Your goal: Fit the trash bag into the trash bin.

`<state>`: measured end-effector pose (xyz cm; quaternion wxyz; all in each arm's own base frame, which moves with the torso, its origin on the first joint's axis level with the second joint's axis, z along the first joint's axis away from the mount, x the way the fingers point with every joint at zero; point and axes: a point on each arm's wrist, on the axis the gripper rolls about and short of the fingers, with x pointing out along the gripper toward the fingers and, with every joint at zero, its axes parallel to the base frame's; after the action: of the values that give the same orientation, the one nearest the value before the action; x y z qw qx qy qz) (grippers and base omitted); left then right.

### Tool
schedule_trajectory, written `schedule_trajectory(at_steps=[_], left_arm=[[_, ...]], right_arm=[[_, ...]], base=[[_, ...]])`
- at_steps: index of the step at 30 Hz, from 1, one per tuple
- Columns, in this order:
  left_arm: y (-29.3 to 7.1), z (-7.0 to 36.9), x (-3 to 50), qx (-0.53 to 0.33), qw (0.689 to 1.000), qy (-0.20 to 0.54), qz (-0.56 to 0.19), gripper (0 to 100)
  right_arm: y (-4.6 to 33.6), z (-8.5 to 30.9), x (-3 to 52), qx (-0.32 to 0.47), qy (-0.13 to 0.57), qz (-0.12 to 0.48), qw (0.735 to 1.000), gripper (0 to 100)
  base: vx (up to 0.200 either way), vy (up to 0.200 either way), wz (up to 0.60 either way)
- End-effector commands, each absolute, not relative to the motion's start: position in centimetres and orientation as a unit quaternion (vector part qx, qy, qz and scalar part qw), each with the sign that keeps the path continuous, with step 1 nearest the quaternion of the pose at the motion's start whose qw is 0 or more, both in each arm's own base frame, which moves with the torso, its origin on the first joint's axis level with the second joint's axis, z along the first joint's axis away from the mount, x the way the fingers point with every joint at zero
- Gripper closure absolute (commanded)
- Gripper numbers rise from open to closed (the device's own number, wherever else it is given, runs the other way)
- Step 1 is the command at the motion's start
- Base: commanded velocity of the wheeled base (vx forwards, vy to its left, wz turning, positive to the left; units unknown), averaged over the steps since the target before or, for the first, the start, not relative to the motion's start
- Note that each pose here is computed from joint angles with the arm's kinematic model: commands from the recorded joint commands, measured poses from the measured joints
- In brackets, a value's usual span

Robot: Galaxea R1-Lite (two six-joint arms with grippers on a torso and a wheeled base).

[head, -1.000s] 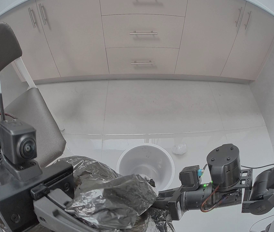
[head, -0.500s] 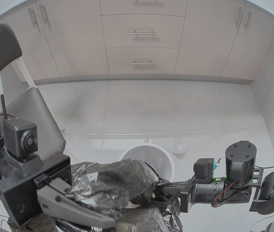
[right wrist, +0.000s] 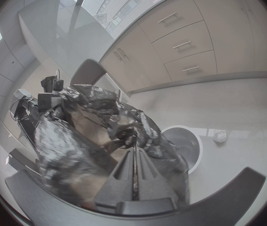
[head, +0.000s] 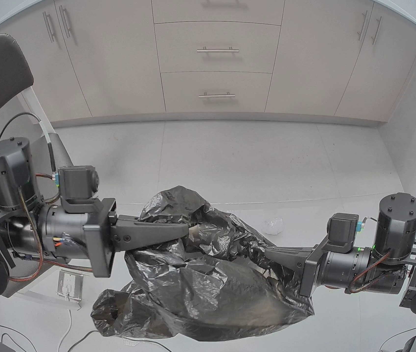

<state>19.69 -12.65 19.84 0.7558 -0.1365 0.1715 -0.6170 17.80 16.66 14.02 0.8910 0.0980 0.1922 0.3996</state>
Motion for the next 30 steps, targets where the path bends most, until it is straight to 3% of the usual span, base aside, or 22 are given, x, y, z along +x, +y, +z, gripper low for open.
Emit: schedule_trajectory(at_steps=[1,10,21,22,23,30], left_arm=[[-14.8,18.1,20.1,-0.12,0.763,0.191,-0.606,100],[-16.6,16.2,22.7,-0.119,0.777,0.171,-0.594,100],[-17.6,16.9,20.8,-0.144,0.748,0.172,-0.624,100],[-17.1,17.6,19.9,-0.156,0.732,0.177,-0.639,100],[-16.8,18.1,19.4,-0.162,0.719,0.178,-0.652,100],[-15.1,20.1,17.1,-0.162,0.656,0.17,-0.718,100]], right_arm=[[16.1,14.8,17.4,0.104,0.176,0.393,0.897,100],[15.7,14.7,17.8,0.106,0.175,0.383,0.901,100],[14.9,14.1,19.6,0.11,0.183,0.35,0.912,100],[14.3,14.0,20.2,0.113,0.184,0.34,0.915,100],[13.9,13.9,20.3,0.114,0.187,0.34,0.915,0],[11.5,13.7,21.9,0.124,0.197,0.371,0.899,0]], base=[[0.0,0.0,0.0],[0.0,0.0,0.0],[0.0,0.0,0.0],[0.0,0.0,0.0],[0.0,0.0,0.0],[0.0,0.0,0.0]])
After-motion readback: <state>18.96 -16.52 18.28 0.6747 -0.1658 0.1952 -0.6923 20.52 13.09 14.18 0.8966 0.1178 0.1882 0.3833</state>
